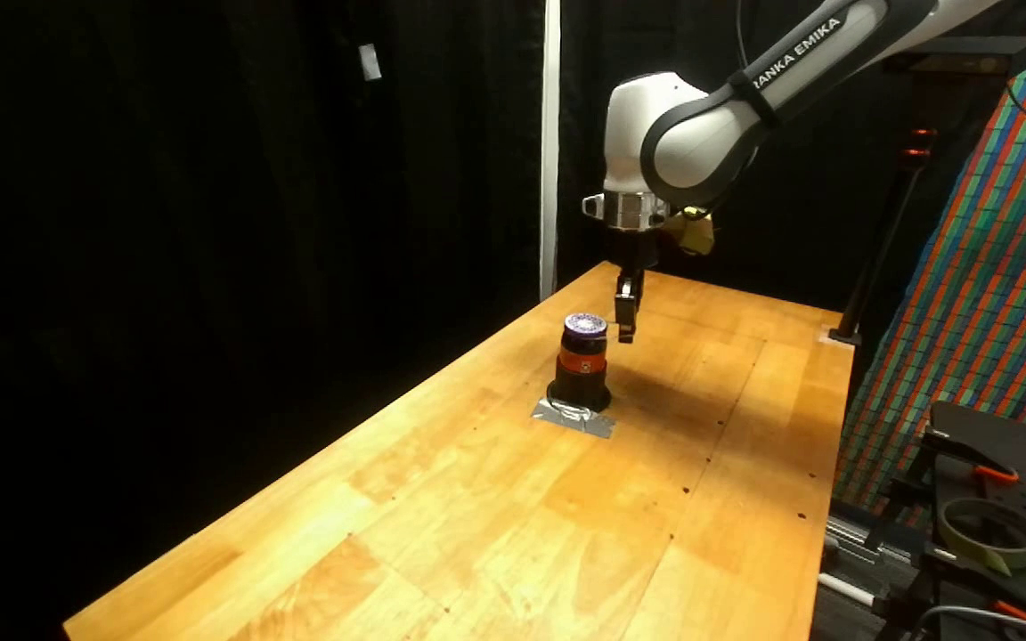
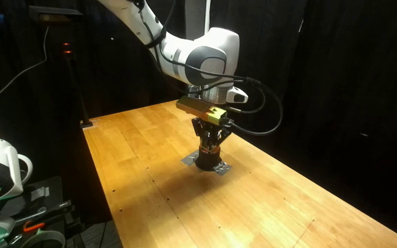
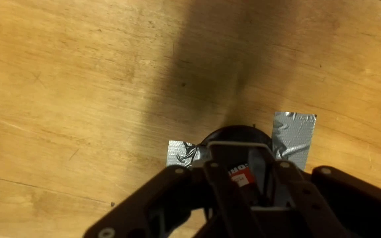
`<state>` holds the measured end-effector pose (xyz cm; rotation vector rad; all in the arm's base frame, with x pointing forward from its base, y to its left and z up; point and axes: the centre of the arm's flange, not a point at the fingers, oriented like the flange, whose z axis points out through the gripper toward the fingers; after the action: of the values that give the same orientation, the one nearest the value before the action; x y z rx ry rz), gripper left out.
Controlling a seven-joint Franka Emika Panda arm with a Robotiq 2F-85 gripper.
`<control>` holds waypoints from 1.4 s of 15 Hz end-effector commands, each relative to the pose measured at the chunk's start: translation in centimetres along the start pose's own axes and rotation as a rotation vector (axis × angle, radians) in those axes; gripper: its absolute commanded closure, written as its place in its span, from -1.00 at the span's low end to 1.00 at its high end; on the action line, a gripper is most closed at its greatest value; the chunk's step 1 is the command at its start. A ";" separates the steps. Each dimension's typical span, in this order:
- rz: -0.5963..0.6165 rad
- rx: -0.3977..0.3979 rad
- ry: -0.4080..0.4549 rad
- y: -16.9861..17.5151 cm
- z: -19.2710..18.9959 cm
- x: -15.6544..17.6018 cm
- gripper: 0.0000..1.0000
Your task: Put a rubber band around the cup
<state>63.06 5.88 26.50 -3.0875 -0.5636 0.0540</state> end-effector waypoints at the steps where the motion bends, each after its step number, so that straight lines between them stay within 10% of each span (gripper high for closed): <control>1: 0.013 -0.014 0.141 -0.3 -0.6 -4.2 0.91; 21: -0.094 -0.020 0.708 -1.6 1.5 -10.0 0.88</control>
<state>55.25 4.97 25.47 -2.8470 -0.6073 -0.8679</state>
